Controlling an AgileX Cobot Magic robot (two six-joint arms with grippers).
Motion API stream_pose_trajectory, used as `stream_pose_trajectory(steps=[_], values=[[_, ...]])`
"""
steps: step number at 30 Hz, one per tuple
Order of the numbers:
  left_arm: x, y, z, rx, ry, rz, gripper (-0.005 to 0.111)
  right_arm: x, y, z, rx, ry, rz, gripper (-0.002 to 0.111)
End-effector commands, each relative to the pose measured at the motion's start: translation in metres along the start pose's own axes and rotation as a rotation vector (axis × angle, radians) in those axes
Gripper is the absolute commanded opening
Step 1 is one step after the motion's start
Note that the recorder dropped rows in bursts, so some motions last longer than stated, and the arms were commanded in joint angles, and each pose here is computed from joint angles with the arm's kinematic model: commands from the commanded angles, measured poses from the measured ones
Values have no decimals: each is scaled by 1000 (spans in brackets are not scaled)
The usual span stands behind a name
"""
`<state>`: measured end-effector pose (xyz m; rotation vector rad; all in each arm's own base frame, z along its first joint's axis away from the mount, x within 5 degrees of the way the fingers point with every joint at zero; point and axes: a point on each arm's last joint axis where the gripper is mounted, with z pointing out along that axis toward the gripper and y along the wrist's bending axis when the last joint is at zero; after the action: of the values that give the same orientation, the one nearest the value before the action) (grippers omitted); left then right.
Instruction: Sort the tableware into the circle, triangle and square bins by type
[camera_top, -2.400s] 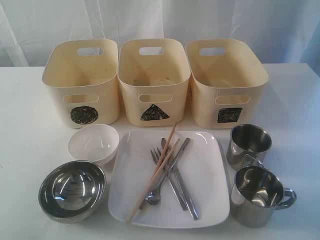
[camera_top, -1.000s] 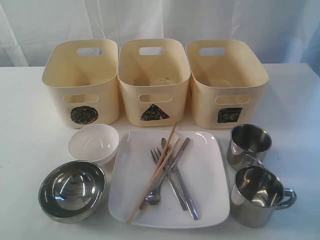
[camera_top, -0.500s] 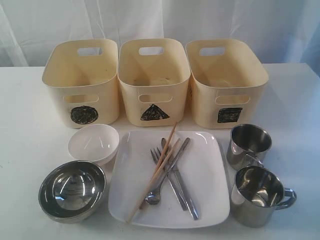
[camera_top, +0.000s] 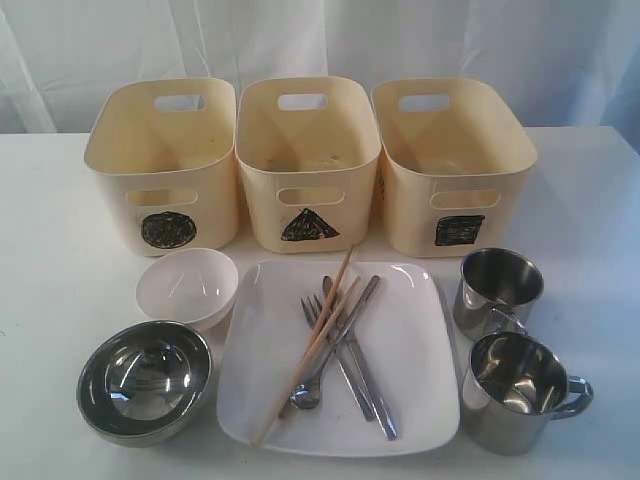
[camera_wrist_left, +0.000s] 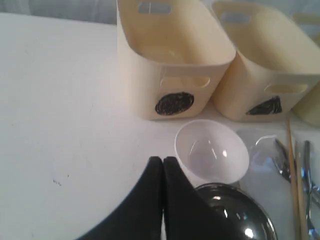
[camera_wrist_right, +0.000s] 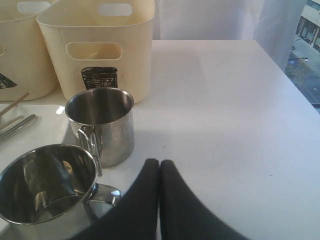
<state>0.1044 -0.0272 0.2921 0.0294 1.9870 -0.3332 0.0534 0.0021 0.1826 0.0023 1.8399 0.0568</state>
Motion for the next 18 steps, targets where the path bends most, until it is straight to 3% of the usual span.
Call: stream_pose_trajectory(steps=[1,5,14,18], values=[[-15,-5,20,0,210,72,0,0,0,0,-1,-14,-4,0],[-25,-11,37,31,386,101,0,0,0,0,-1,-14,-4,0],[-47,-25,65,148,533,126,0,0,0,0,-1,-14,-4,0],[-46,-27,74,170,679,122,0,0,0,0,-1,-14,-4,0]])
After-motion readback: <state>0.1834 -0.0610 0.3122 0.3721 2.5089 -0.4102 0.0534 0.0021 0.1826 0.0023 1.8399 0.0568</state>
